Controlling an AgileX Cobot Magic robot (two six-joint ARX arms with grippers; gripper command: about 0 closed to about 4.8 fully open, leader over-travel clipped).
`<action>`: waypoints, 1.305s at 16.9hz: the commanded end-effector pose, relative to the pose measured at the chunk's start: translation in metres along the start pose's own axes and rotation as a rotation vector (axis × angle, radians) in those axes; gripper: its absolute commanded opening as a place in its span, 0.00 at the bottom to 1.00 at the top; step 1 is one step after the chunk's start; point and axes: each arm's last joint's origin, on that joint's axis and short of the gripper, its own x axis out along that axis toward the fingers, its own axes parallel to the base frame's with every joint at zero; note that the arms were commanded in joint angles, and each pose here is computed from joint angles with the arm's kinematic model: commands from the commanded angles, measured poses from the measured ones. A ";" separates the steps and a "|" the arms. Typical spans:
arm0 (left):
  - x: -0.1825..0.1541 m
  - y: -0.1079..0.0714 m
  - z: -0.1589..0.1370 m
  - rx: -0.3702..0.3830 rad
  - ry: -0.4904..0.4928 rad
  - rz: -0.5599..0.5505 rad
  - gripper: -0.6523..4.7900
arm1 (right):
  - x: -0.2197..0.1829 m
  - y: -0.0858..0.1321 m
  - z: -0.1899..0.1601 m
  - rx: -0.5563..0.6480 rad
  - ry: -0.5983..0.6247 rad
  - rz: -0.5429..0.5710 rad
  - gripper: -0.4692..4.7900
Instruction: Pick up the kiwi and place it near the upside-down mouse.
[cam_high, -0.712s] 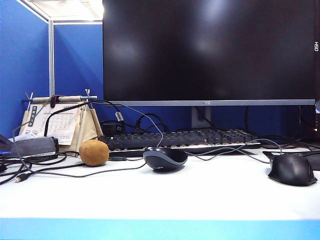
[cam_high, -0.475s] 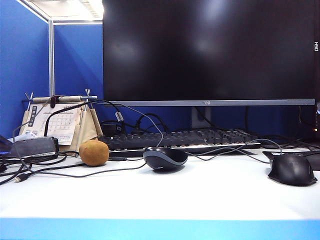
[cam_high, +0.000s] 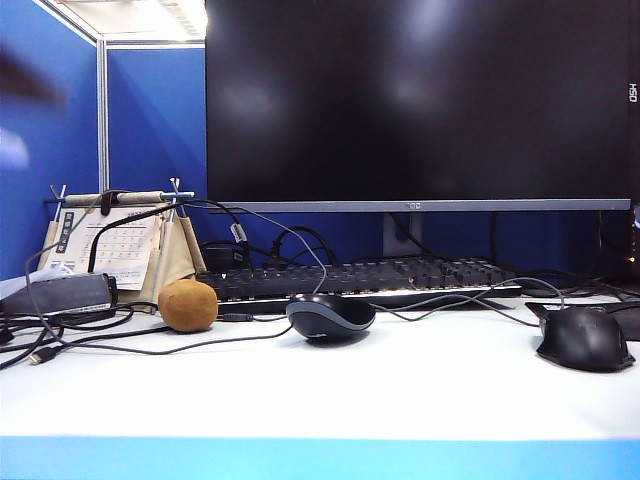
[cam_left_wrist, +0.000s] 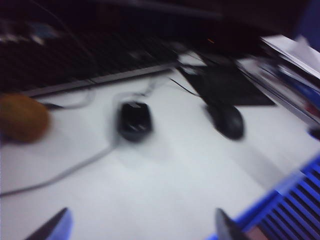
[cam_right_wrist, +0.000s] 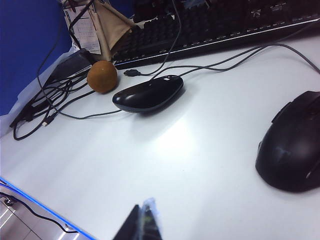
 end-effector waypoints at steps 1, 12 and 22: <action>0.000 -0.004 0.037 0.061 0.054 0.141 0.88 | 0.000 -0.001 -0.001 -0.002 0.003 -0.008 0.09; 0.179 0.042 0.113 -0.104 0.254 0.458 1.00 | 0.000 0.000 -0.001 -0.002 0.007 0.004 0.44; 0.268 0.075 0.089 -0.289 0.375 0.605 1.00 | 0.000 0.000 -0.001 -0.009 0.011 0.017 0.49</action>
